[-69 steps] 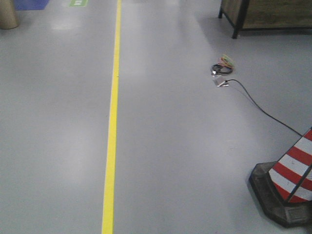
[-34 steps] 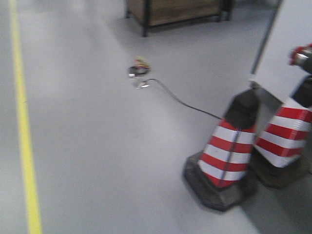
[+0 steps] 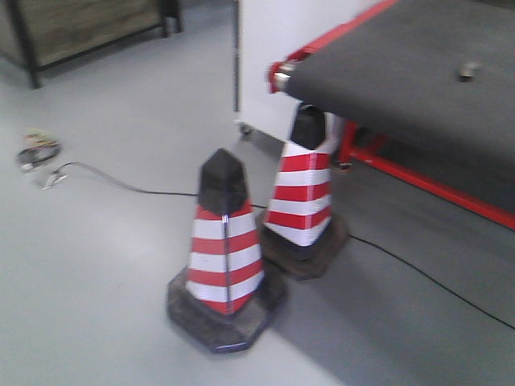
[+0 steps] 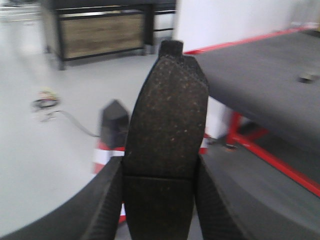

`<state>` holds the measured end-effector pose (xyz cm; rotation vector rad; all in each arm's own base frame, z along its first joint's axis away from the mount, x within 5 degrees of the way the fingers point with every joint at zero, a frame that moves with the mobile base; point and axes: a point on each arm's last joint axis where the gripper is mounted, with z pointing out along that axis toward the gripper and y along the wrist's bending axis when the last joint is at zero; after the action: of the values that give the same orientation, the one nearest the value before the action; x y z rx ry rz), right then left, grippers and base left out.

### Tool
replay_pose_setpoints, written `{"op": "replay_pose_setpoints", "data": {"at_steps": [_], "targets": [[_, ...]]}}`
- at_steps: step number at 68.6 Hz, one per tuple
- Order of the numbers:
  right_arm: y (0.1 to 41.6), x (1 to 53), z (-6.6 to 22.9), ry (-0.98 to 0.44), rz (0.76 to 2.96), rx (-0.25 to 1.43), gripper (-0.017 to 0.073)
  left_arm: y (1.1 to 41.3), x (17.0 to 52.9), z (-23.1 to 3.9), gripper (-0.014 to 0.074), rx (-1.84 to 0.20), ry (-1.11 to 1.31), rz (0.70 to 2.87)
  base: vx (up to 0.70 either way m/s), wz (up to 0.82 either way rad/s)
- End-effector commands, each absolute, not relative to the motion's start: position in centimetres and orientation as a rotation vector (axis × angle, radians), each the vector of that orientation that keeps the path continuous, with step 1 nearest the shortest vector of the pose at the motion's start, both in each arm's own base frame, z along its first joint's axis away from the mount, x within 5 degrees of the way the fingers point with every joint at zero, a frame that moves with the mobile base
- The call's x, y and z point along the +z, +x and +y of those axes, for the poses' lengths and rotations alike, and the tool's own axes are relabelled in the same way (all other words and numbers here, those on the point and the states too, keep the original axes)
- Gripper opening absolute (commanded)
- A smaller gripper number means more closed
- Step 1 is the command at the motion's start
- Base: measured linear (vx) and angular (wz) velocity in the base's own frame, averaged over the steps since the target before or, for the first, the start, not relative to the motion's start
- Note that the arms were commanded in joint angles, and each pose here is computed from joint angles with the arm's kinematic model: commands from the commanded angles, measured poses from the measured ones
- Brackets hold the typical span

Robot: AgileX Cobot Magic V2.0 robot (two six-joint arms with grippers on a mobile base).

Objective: Move and align brake pads A on conveyor
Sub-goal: 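Turn the base and stop over the black conveyor belt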

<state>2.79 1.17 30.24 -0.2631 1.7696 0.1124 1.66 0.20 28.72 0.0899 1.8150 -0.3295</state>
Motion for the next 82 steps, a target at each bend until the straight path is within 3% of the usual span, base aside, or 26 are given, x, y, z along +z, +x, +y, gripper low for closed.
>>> {"op": "replay_pose_setpoints", "data": {"at_steps": [1, 55, 82], "targets": [[2.84, 31.96, 1.08, -0.239, 1.658, 0.100, -0.0002, 1.69, 30.33, 0.10, -0.0006, -0.356, 0.093, 1.709, 0.17, -0.81], [2.84, 31.96, 1.08, -0.239, 1.658, 0.100, -0.0002, 1.69, 30.33, 0.10, -0.0006, -0.356, 0.093, 1.709, 0.14, -0.71], [2.84, 31.96, 1.08, -0.239, 1.658, 0.100, -0.0002, 1.69, 30.33, 0.10, -0.0006, -0.356, 0.093, 1.709, 0.09, -0.32]]}}
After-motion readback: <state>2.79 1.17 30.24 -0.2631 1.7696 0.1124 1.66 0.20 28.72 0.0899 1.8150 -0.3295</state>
